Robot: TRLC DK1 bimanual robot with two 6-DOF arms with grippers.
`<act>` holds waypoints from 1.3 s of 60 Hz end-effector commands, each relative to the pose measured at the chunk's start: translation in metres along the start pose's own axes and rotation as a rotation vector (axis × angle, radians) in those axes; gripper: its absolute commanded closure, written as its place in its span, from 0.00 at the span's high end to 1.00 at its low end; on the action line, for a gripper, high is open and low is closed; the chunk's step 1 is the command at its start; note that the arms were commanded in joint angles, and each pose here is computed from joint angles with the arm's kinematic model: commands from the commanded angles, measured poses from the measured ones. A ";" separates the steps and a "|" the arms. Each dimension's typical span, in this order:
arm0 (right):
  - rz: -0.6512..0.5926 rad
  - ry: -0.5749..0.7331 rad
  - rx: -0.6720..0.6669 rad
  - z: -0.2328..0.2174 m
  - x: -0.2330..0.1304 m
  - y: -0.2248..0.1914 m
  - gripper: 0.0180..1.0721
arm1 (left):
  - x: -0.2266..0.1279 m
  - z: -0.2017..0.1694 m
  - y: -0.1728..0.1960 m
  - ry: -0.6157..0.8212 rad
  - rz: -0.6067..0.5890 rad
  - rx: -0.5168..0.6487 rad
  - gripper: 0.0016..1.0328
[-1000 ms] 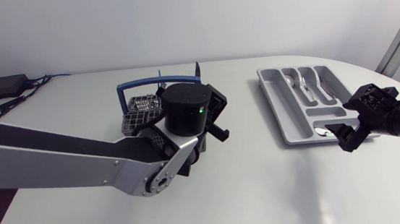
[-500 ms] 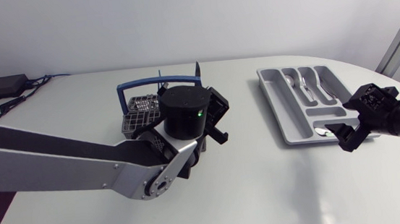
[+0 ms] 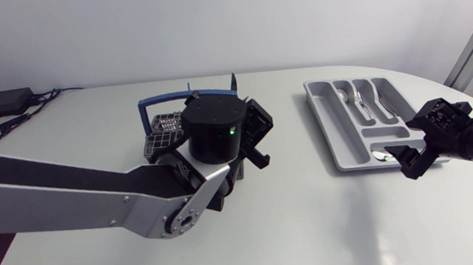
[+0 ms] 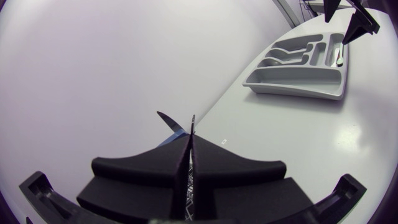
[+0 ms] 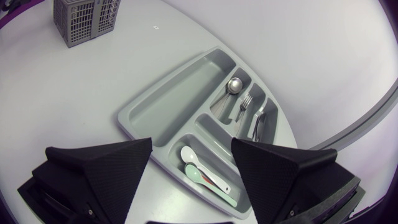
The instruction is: Unload the cutlery basket into the drawer organizer.
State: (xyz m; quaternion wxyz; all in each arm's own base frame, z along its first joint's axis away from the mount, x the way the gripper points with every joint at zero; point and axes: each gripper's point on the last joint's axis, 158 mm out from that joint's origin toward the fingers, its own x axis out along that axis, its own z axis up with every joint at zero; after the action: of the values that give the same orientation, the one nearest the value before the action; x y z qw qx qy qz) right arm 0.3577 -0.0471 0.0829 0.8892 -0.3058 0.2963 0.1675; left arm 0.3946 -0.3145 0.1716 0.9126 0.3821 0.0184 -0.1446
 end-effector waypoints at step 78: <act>0.084 -0.057 0.014 0.013 -0.025 0.036 0.87 | -0.064 0.089 0.077 -0.268 -0.127 -0.121 0.03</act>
State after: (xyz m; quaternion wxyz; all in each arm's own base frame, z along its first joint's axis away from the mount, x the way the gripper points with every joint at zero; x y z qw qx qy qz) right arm 0.3368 -0.0252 0.0953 0.8912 -0.2998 0.2794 0.1943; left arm 0.3490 -0.3162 0.2778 0.9090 0.3261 -0.0580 -0.2530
